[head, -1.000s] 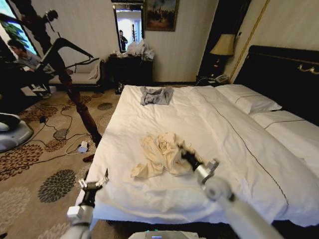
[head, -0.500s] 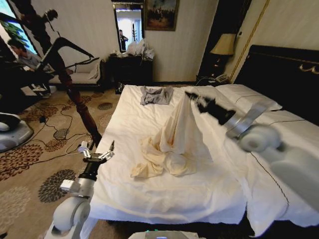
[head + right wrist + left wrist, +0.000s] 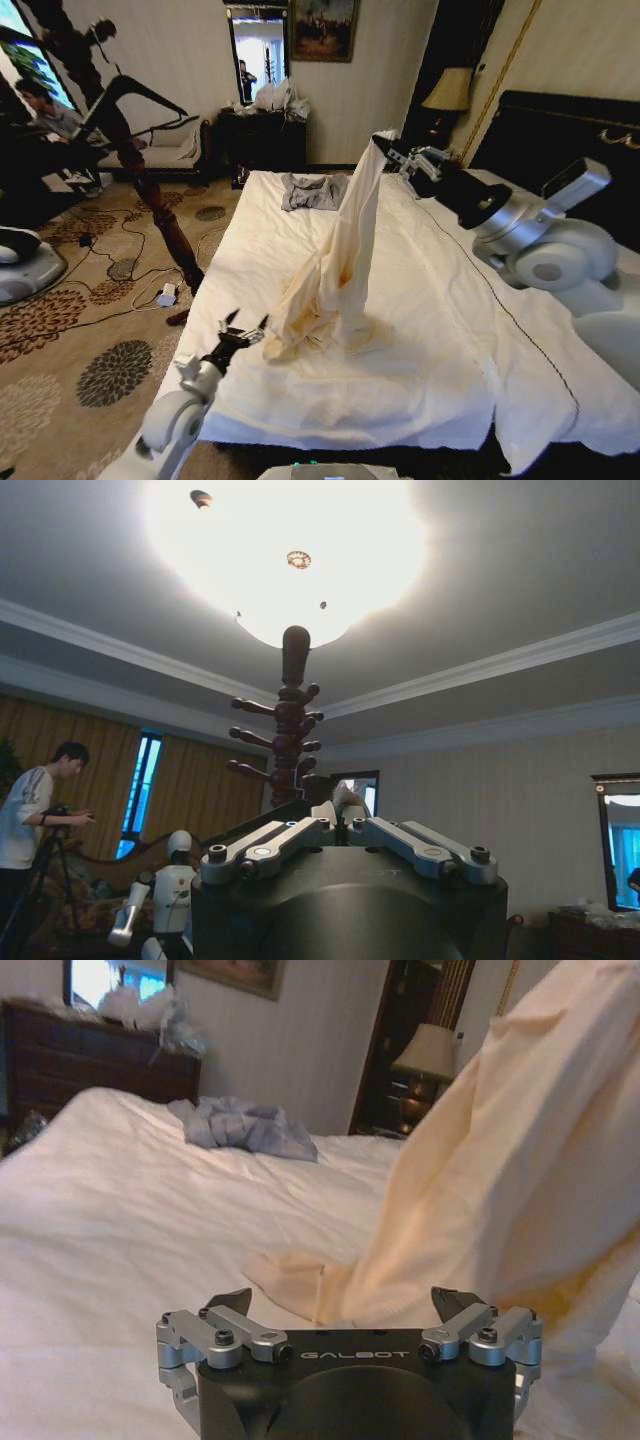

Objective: Pick up the clothes from the bed and hang them on the clothes hanger.

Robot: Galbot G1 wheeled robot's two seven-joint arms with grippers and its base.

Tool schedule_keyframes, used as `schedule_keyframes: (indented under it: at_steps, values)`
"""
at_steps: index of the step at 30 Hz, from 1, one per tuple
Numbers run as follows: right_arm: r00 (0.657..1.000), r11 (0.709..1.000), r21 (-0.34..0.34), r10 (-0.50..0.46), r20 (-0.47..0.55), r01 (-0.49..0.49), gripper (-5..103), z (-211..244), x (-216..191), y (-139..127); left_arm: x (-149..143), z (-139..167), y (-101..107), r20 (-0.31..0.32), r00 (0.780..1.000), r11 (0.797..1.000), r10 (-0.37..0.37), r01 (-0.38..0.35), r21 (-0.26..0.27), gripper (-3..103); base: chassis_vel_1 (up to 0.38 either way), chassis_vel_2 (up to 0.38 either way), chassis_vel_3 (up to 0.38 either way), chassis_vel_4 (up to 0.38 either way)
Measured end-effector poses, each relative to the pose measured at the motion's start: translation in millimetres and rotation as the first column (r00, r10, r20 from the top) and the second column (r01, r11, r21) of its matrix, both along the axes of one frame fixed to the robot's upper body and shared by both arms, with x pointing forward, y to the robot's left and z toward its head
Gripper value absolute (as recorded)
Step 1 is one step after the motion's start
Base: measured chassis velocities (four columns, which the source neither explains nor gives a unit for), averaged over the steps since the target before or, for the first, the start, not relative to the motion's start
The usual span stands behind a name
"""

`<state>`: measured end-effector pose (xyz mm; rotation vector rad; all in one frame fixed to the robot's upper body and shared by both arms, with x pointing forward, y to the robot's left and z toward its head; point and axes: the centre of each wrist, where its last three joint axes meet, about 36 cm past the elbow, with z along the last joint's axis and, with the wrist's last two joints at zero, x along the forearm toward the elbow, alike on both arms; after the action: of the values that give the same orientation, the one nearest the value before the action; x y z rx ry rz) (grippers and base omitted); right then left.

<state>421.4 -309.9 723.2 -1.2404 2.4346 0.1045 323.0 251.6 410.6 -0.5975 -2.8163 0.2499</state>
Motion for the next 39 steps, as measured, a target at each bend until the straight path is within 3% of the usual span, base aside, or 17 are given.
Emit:
schedule_keyframes:
  at_steps: [7,17,21,31,35,39]
  values:
    - [0.999,0.999,0.004,-0.037,0.002,0.037,0,-5.0,3.4,-3.9,-19.6,-24.5,-26.2,-0.091,0.996,0.997,-0.025,0.019,-0.069,100,0.0,0.0,0.0,0.0]
    - [0.999,0.998,0.017,-0.054,0.003,0.054,0,-16.4,7.8,-4.3,-31.0,-41.8,-37.4,-0.122,0.991,0.988,0.052,-0.068,-0.139,100,0.0,0.0,0.0,0.0]
    - [0.999,0.998,0.025,-0.051,0.006,0.051,0,-19.2,8.6,-3.1,-16.1,-32.8,-31.1,-0.115,0.988,0.969,0.106,-0.128,-0.21,100,0.0,0.0,0.0,0.0]
    - [0.999,0.998,0.044,-0.034,0.022,0.033,0,-17.1,8.6,-3.3,22.9,-19.6,-8.5,-0.095,0.987,0.959,0.133,-0.152,-0.237,100,0.0,0.0,0.0,0.0]
    - [0.999,0.998,0.047,-0.032,0.023,0.031,0,-17.5,8.6,-3.3,28.8,-24.5,-11.8,-0.107,0.986,0.957,0.128,-0.151,-0.247,102,0.0,0.0,0.0,0.0]
    - [0.999,0.998,0.053,-0.03,0.024,0.029,0,-17.3,10.0,-3.0,31.1,-33.0,-23.6,-0.122,0.987,0.953,0.107,-0.137,-0.27,92,0.0,0.0,0.0,0.0]
